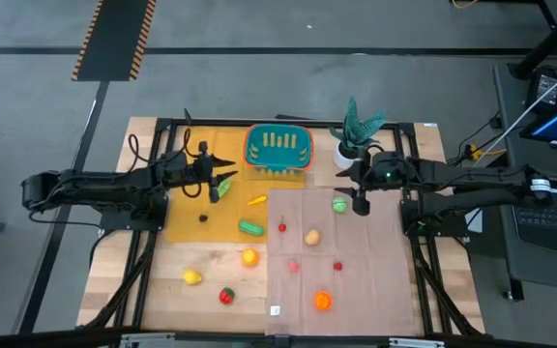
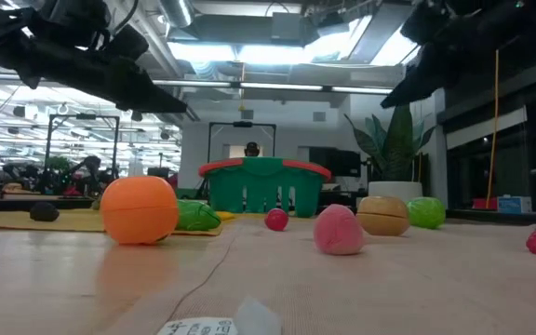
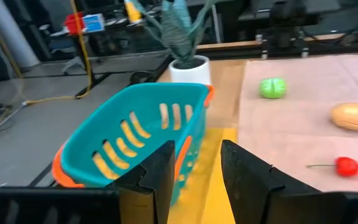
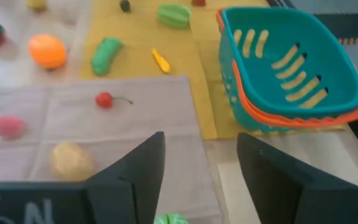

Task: Pick and placing Produce into tupperware
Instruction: Put the green cabbage into the blue basket

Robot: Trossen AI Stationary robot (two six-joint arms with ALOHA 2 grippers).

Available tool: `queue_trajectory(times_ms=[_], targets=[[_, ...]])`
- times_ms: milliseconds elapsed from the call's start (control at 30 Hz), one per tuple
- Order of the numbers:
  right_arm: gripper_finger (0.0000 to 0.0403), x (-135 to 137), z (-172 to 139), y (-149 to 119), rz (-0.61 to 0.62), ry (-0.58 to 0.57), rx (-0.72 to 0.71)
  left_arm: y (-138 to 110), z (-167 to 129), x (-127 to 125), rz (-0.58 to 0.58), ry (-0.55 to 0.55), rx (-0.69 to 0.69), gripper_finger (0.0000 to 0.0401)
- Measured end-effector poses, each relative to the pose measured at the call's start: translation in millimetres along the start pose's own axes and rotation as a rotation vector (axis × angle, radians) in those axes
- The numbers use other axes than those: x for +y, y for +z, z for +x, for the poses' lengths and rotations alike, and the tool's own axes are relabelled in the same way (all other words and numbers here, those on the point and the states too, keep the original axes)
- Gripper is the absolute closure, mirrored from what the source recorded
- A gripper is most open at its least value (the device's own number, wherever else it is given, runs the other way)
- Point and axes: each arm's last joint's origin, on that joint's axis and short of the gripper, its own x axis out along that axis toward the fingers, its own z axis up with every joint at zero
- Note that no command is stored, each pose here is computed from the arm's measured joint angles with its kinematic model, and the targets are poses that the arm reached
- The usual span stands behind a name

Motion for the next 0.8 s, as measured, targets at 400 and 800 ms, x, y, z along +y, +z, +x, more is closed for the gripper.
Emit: queue_trajectory(times_ms=[400, 800], targets=[[0.0094, -0.3, 20.1, -8.5, -0.051, -0.061, 0.119, 0.1, -0.1, 0.2, -0.008, 0.002, -0.001, 0.0307], [0.0093, 3.2, 17.2, -26.3, 0.095, -0.013, 0.301, 0.1, -0.1, 0.1, -0.034, 0.001, -0.001, 0.0328]])
